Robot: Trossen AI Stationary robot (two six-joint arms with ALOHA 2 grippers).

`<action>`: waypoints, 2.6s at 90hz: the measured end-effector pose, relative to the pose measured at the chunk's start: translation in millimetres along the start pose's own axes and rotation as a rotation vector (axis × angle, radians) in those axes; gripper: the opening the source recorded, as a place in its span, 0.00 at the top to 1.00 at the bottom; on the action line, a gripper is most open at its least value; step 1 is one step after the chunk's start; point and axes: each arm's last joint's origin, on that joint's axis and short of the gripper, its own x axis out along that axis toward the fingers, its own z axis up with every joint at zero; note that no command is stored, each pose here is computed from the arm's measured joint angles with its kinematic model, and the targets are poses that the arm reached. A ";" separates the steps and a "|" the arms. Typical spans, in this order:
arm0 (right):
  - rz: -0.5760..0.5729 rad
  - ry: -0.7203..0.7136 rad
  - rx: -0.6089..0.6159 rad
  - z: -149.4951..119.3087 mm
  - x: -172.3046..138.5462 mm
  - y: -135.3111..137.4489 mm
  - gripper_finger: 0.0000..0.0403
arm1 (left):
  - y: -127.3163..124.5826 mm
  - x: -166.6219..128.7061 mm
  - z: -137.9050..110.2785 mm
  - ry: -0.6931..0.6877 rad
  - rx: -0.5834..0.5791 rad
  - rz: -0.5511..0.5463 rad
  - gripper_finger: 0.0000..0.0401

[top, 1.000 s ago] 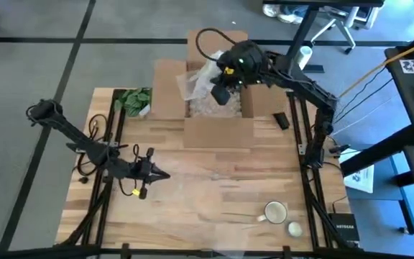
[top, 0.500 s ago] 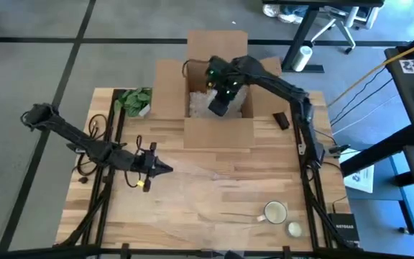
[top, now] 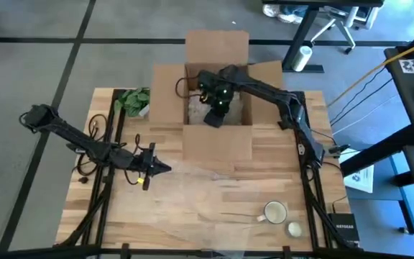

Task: Wrap mug
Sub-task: Put the wrapped green mug into the cardboard box, then wrap the white and blue mug with the bubble wrap

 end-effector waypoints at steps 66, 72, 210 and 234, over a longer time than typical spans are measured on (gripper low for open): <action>-0.069 -0.148 -0.002 -4.5 -34.1 -4.8 0.58 | -0.5 0.0 -0.5 0.008 0.000 -0.020 1.00; -0.077 -0.176 -0.010 -8.6 -43.9 -1.4 0.58 | -0.5 0.0 -0.4 0.007 0.001 -0.021 1.00; -0.095 -0.519 -0.252 -254.0 -119.1 269.5 1.00 | -4.7 -1.1 3.8 -0.038 -0.053 -0.052 1.00; -0.152 -0.593 -0.135 -326.1 -70.5 305.5 1.00 | -10.9 -3.4 3.8 -0.045 -0.057 -0.090 1.00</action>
